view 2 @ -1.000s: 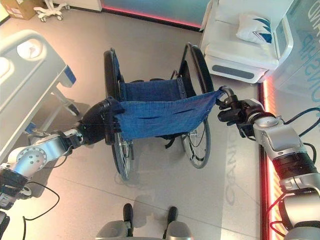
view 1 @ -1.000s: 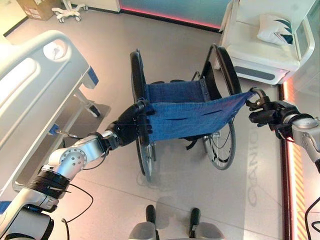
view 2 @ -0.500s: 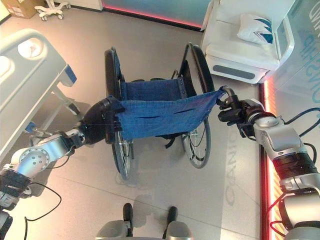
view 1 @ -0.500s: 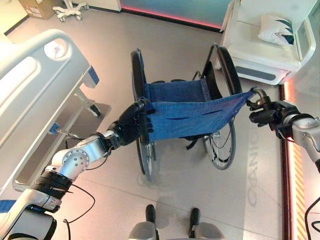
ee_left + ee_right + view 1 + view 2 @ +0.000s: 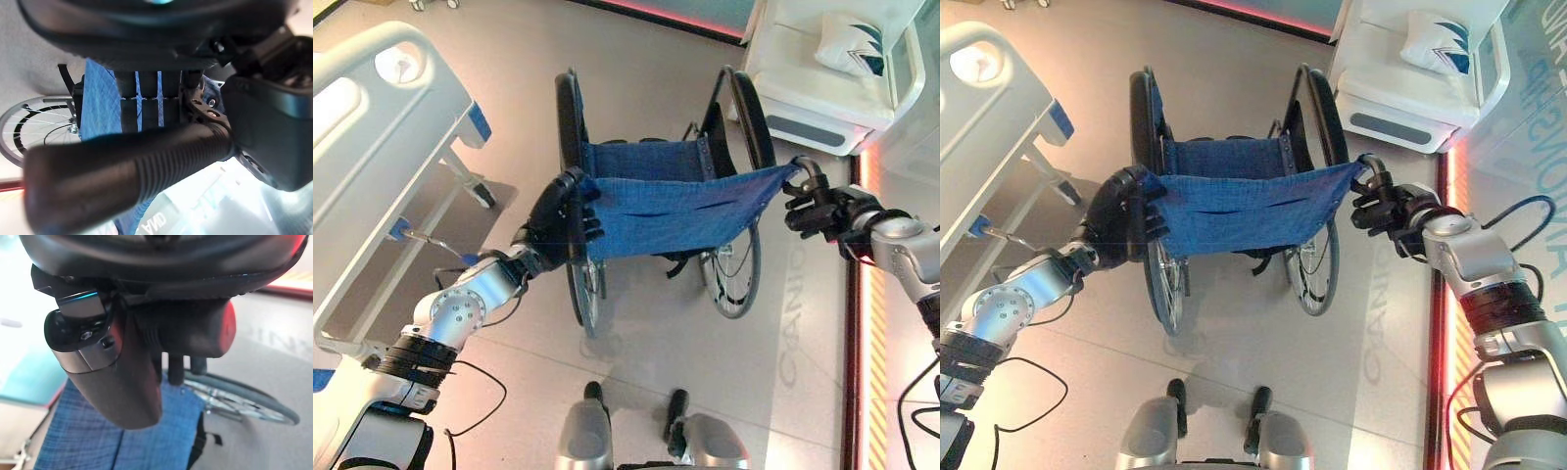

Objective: Push the wheelchair next to the bed

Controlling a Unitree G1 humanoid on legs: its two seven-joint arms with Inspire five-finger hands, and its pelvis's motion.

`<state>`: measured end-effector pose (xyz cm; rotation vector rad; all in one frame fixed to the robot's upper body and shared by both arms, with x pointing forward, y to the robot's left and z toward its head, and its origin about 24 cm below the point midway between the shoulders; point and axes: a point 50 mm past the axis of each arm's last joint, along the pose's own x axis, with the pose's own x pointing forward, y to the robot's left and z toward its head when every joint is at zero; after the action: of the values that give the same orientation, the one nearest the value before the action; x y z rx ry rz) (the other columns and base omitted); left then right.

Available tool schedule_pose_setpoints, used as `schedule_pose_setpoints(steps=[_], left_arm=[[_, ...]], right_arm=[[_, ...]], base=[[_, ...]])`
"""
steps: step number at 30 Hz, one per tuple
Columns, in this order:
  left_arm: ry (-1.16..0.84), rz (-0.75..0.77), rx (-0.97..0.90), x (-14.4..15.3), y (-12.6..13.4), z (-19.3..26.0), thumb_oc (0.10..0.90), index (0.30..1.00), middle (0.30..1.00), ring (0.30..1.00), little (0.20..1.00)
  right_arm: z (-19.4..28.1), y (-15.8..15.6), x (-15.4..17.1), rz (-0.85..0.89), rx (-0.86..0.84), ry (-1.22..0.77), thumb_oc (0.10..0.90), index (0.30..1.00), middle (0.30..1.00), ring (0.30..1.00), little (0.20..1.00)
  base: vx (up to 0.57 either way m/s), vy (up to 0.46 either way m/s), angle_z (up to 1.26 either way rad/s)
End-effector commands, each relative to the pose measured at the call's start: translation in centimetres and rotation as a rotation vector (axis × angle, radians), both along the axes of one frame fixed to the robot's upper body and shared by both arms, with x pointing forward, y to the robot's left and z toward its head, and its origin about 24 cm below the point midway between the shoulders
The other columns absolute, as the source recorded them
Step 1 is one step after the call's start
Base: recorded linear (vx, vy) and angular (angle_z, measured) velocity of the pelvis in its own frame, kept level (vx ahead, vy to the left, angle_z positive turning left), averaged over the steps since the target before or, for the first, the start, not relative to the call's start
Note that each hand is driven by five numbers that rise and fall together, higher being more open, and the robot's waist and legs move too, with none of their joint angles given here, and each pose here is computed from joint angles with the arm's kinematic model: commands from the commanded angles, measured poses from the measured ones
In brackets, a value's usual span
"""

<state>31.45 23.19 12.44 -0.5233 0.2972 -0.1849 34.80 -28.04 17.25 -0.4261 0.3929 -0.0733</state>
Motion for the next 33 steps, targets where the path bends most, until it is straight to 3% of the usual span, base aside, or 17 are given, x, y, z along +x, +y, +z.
schedule_pose_setpoints(steps=[1,13,21,33], left_arm=[[-0.538,-0.151,-0.202,-0.5,-3.7,10.2,0.400,0.300,0.300,0.300,0.300],[-0.500,-0.097,-0.124,-0.9,-0.7,9.9,0.400,0.300,0.300,0.300,0.300],[-0.526,-0.113,-0.097,-0.9,-0.2,10.5,0.400,0.300,0.300,0.300,0.300],[-0.629,-0.094,-0.078,-0.8,-1.0,12.7,0.400,0.300,0.300,0.300,0.300]], right_arm=[[1.6,2.1,-0.3,0.195,-0.070,-0.098,0.400,0.300,0.300,0.300,0.300],[0.0,3.9,-0.9,0.290,-0.025,-0.081,0.400,0.300,0.300,0.300,0.300],[0.4,4.6,-0.7,0.300,-0.031,-0.120,0.400,0.300,0.300,0.300,0.300],[5.2,5.8,0.1,0.335,-0.058,-0.221,0.400,0.300,0.300,0.300,0.300]], base=[[0.60,0.146,0.00],[0.40,0.181,-0.49],[0.24,0.115,0.21],[0.30,-0.130,0.26]])
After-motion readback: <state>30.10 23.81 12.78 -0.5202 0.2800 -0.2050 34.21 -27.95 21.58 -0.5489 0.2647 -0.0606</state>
